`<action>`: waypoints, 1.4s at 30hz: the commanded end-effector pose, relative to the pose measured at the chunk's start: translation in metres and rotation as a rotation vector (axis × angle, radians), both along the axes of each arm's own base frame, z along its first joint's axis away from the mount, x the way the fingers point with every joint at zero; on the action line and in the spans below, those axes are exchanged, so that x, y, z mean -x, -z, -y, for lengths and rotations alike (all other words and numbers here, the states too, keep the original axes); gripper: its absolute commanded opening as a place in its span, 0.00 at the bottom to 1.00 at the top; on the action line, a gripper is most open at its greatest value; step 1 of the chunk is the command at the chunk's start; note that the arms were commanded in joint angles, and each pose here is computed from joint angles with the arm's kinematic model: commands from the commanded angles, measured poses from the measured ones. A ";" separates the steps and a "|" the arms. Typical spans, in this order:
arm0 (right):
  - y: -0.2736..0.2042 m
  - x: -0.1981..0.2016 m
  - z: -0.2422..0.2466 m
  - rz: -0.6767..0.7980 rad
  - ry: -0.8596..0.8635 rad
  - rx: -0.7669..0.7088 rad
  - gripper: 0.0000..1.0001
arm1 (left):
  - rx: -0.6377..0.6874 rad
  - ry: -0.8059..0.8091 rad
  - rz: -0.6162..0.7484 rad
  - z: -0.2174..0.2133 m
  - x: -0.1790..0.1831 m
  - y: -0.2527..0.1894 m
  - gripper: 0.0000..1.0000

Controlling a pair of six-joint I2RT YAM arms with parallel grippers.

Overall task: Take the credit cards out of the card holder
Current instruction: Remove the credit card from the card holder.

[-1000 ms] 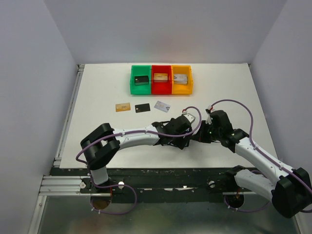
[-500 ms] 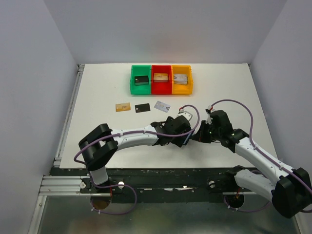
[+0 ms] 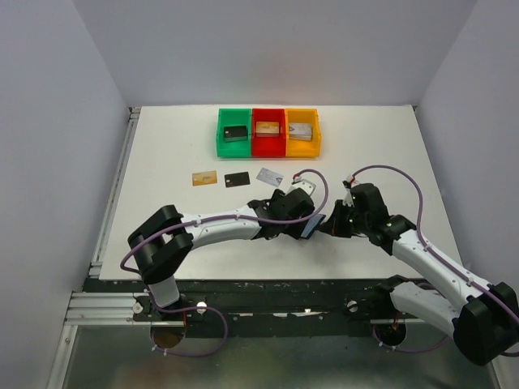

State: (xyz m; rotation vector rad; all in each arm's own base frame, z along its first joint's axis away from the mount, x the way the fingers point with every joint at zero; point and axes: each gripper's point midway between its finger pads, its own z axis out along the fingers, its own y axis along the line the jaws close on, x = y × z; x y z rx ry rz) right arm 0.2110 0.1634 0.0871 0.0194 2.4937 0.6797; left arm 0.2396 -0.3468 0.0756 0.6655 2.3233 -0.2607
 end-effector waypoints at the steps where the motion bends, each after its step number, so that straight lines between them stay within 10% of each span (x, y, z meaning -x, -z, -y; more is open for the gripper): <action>1: -0.004 0.004 0.002 0.004 -0.020 0.004 0.00 | 0.036 -0.095 0.032 -0.015 -0.019 -0.021 0.80; 13: 0.003 0.006 0.003 -0.016 -0.034 0.027 0.00 | 0.095 -0.200 0.022 -0.044 -0.042 -0.029 0.75; 19: 0.007 0.005 0.007 -0.018 -0.025 0.050 0.00 | 0.262 0.010 0.011 -0.001 -0.032 -0.050 0.73; 33: 0.014 0.002 0.018 -0.064 0.022 0.124 0.01 | 0.147 0.063 -0.082 0.023 -0.045 0.005 0.37; 42: 0.002 -0.001 0.026 -0.055 0.056 0.159 0.53 | 0.105 0.022 -0.108 0.010 -0.044 0.025 0.31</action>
